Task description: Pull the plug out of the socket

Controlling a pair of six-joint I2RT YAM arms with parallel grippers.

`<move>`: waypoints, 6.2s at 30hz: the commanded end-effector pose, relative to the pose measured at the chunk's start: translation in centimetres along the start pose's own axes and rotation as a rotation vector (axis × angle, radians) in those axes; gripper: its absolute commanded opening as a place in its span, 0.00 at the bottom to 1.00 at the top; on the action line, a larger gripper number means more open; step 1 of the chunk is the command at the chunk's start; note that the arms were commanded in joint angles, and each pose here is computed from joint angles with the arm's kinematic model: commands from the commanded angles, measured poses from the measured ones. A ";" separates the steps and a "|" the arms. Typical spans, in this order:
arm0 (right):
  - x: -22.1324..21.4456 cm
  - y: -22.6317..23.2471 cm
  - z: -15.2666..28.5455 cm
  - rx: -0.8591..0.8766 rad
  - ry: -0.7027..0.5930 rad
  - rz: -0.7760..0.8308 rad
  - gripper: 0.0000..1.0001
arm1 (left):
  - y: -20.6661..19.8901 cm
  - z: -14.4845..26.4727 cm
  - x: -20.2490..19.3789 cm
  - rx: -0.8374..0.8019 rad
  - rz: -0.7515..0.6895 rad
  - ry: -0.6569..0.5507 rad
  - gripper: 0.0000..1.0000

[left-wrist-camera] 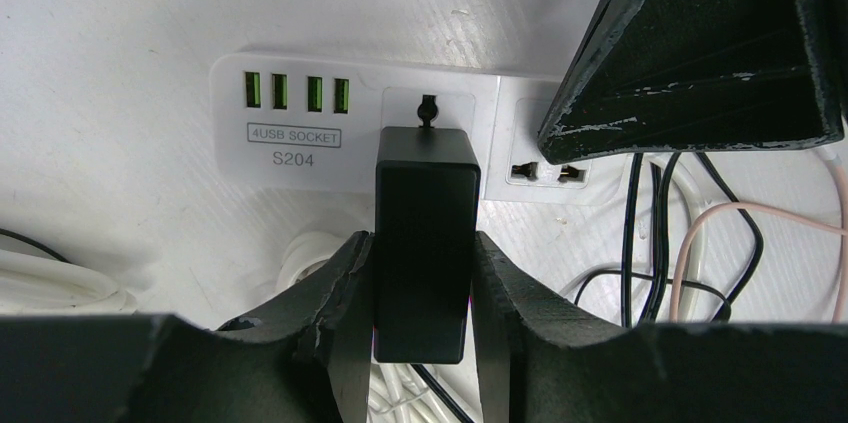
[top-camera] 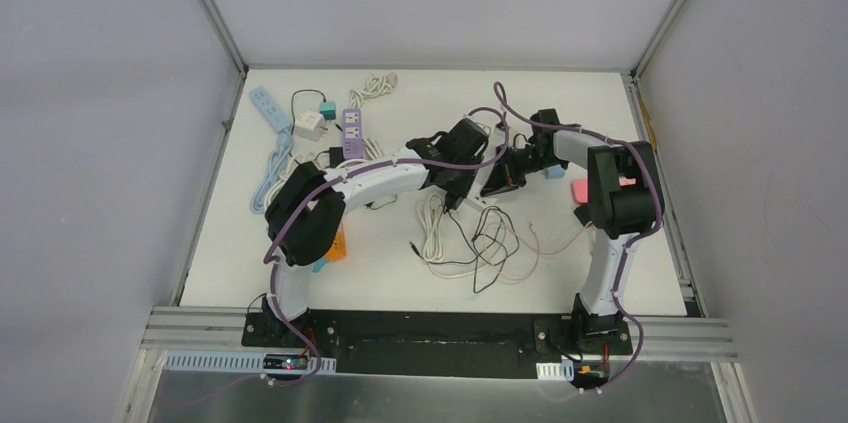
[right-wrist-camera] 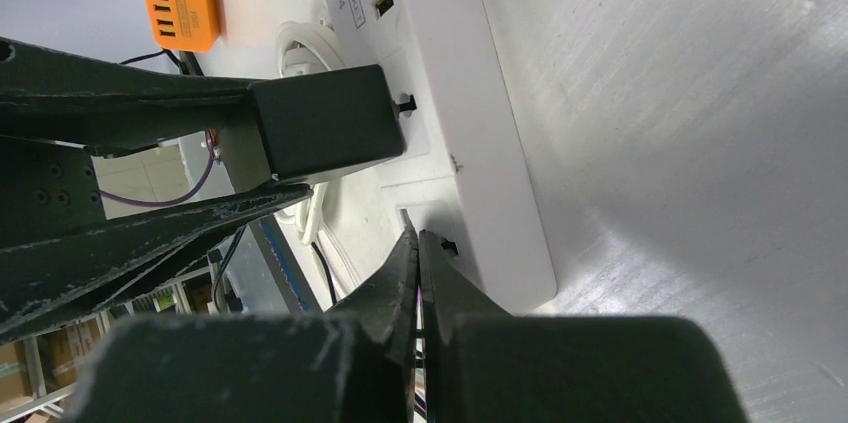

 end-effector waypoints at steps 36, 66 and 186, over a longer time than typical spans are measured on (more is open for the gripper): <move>-1.4 -2.4 -0.8 -0.138 0.115 0.013 0.00 | -1.3 0.1 0.2 -0.070 0.039 -0.044 0.00; -1.7 -2.5 -1.0 -0.153 0.137 0.018 0.00 | -3.0 1.0 1.1 -0.136 0.123 -0.033 0.00; 0.7 16.9 10.4 0.281 -0.130 0.875 0.80 | 0.7 31.4 14.6 -0.391 0.227 -0.636 0.00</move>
Point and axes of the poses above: each gripper's point midway between its finger pads, its own z axis back along the fingers, its own y axis along the line the jaws close on, x = y × z, the point moved 2 cm from there along z, back along the fingers, and after that the axes turned 14 degrees about z, right-handed, at the moved point
